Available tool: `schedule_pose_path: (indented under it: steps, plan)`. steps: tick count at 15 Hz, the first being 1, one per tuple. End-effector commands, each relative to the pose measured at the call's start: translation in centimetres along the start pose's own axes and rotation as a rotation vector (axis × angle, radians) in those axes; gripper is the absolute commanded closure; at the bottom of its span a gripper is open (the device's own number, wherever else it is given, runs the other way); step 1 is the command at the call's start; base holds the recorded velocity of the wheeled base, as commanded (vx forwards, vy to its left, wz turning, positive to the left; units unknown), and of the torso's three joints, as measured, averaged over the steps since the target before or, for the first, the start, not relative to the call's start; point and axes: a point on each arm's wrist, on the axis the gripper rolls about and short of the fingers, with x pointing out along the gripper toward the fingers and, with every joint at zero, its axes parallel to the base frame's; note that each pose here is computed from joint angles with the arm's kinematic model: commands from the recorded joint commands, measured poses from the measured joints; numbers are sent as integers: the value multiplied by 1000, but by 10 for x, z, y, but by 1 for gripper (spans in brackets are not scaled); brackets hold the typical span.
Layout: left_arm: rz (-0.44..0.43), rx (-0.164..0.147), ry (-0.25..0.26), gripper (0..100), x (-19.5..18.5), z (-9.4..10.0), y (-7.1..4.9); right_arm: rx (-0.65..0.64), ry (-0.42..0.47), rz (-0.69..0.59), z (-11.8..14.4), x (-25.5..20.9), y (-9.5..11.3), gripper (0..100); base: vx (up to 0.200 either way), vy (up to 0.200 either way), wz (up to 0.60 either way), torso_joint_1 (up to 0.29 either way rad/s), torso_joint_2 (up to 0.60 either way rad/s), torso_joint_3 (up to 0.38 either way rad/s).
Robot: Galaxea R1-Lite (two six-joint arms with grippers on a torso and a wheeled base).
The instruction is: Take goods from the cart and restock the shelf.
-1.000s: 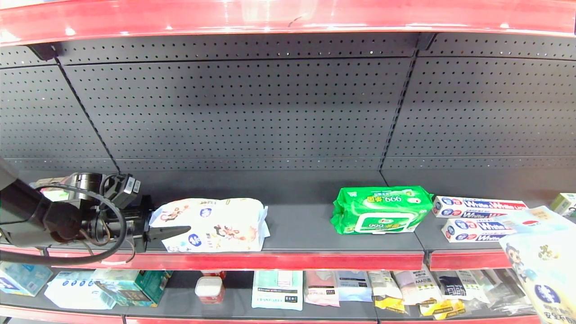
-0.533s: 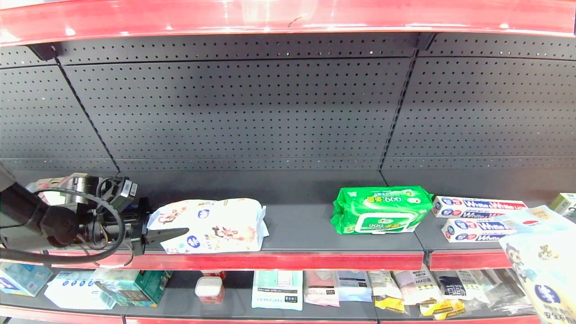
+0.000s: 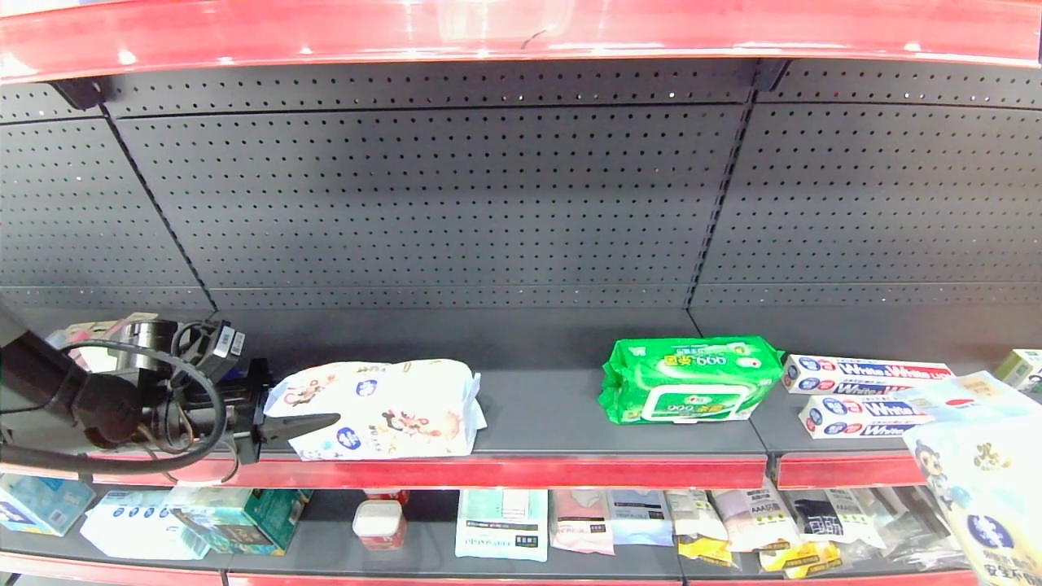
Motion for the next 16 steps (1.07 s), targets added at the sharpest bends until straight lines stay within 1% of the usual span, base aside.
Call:
schedule_pose_path:
  steps: [1,5,8,11,14,16]
  plan:
    - [5,-7,2,100,-2,-2,0,0,-1,-1,0,0,0,100,0,0,0,0,0,0]
    - [7,-2,-2,100,-3,-2,0,-2,-2,-1,0,0,0,100,0,0,0,0,0,0]
    - [9,19,-7,100,-3,0,2,-3,1,-13,0,0,0,100,0,0,0,0,0,0]
    - [9,13,-7,100,-3,-1,2,-2,-4,-14,1,-1,-1,100,0,0,0,0,0,0]
    - [4,-2,-6,100,-2,-3,-2,-2,-4,-14,1,-1,-1,100,0,0,0,0,0,0]
    - [3,-12,-5,100,-2,-7,-2,-3,-2,-14,0,0,0,100,0,0,0,0,0,0]
